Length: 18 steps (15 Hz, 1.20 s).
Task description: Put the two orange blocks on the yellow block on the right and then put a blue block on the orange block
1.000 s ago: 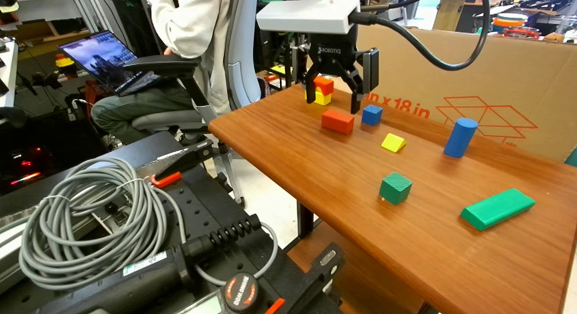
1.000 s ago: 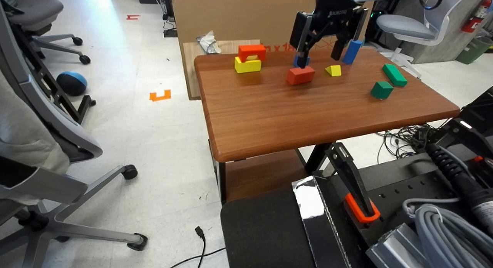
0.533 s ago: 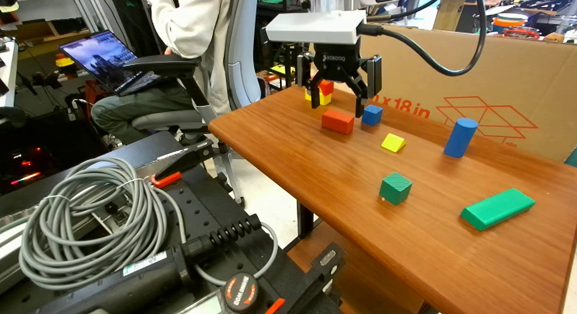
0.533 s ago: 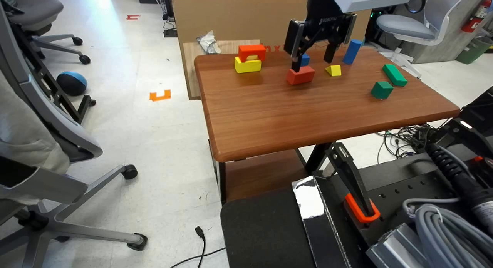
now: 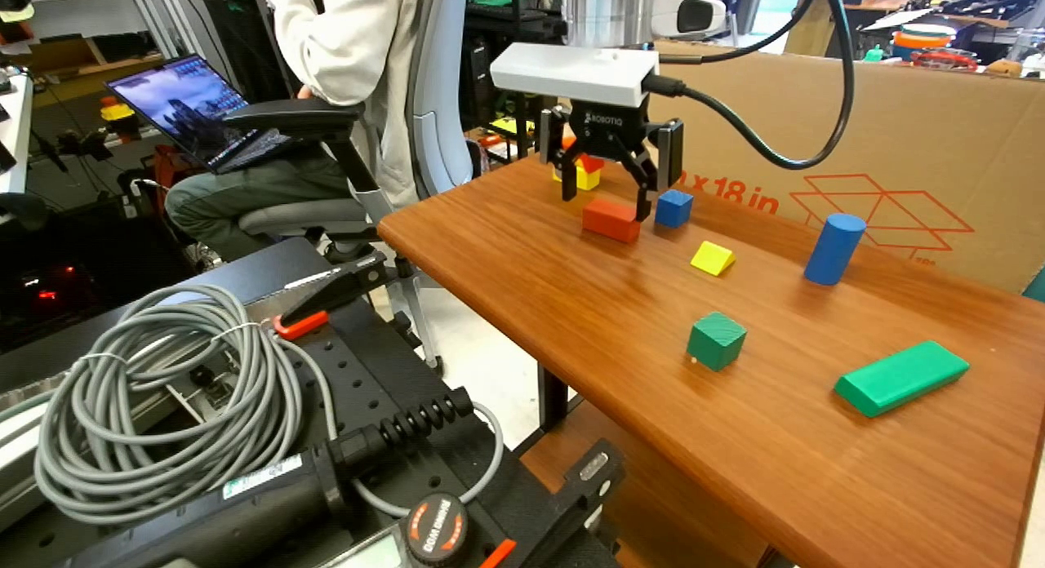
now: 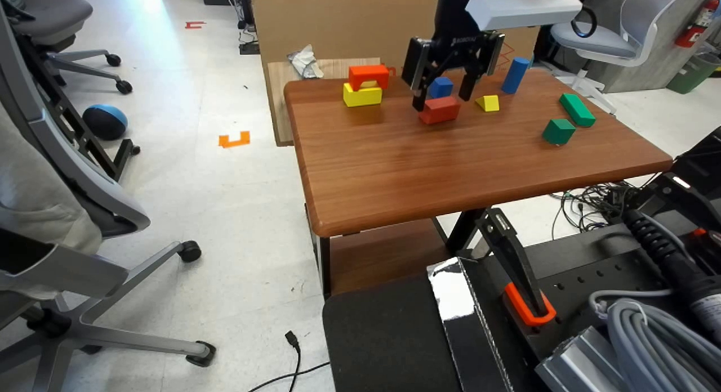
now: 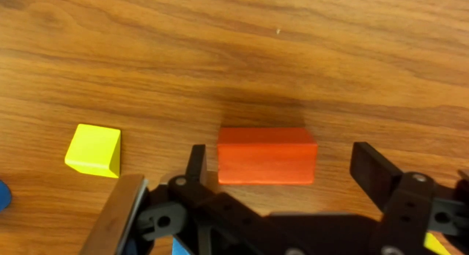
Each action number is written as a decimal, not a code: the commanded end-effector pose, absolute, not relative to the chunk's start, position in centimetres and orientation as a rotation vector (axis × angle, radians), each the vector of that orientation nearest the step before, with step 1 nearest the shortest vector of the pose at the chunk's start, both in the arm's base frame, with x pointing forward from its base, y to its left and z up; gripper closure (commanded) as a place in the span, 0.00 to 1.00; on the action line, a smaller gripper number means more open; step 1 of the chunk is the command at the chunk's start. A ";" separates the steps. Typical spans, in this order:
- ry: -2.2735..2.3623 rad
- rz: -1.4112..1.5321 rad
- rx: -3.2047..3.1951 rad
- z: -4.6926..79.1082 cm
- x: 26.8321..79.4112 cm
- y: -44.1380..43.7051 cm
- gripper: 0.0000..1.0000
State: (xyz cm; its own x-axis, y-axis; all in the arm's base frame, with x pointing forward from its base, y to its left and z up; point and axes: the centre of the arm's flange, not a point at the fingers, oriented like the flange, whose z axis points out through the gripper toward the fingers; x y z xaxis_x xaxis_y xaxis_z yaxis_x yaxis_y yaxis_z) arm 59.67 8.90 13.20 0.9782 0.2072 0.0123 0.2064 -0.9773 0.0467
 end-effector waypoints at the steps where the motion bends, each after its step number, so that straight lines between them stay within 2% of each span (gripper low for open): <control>1: 0.321 0.033 3.098 12.9 60.9 8.2 0.00; 2: 0.317 0.025 3.095 12.7 61.1 8.1 0.00; 3: 0.316 0.017 3.093 12.6 61.3 8.1 0.25; 4: 0.312 0.010 3.092 12.4 61.4 8.2 0.26; 8: 0.316 -0.007 3.084 11.9 61.5 8.6 0.58; 14: 0.265 -0.057 3.139 16.1 58.2 8.8 0.59; 18: 0.162 -0.044 3.213 19.2 58.5 10.0 0.59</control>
State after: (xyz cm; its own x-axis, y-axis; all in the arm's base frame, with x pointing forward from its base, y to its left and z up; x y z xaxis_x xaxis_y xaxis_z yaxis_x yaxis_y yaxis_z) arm 59.31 9.72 15.65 0.9897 0.1406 -0.0251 0.1400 -0.9899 -0.0231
